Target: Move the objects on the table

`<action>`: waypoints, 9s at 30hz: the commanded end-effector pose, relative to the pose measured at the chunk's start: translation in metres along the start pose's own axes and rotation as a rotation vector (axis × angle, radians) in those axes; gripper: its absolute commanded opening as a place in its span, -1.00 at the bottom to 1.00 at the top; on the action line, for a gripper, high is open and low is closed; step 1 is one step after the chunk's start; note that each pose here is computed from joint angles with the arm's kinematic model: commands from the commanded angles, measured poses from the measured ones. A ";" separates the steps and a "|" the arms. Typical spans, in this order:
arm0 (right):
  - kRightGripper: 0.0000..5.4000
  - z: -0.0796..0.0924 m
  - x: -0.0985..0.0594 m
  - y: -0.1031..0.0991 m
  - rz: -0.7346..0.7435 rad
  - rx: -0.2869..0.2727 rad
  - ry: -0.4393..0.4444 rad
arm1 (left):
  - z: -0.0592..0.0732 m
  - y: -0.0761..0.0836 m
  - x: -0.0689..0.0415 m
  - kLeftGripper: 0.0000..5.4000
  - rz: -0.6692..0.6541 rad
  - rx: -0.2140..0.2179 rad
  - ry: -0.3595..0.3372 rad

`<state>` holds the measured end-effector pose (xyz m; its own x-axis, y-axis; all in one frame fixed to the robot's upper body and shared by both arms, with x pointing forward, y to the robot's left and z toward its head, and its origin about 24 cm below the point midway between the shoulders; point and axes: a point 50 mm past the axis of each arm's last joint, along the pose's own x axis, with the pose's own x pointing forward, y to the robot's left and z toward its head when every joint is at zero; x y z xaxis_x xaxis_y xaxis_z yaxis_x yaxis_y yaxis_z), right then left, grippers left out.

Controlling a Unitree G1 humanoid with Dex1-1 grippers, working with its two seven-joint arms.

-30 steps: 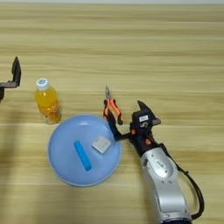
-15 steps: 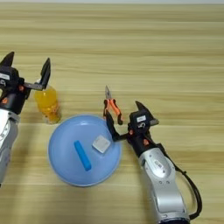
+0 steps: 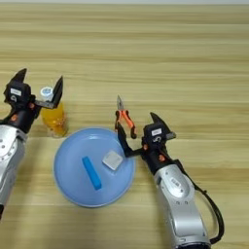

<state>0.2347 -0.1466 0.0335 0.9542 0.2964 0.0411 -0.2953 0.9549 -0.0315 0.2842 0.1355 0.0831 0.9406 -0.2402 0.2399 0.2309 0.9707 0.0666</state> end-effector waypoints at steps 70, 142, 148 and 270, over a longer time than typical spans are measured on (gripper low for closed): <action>1.00 0.004 0.002 0.001 -0.010 -0.005 -0.013 | -0.052 -0.003 -0.002 0.31 -0.024 -0.014 0.151; 1.00 0.018 -0.007 0.073 0.301 -0.150 -0.136 | 0.023 -0.105 -0.038 0.31 -0.465 -0.182 0.005; 0.89 0.018 -0.007 0.073 0.304 -0.145 -0.139 | 0.020 -0.106 -0.038 0.31 -0.465 -0.186 0.017; 0.28 -0.022 -0.001 -0.048 -0.383 -0.180 0.137 | -0.028 0.040 -0.016 1.00 0.241 -0.035 0.012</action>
<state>0.2499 -0.1896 0.0195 0.9965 -0.0825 -0.0122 0.0781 0.9742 -0.2117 0.2836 0.1779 0.0529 0.9751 -0.0073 0.2216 0.0141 0.9995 -0.0289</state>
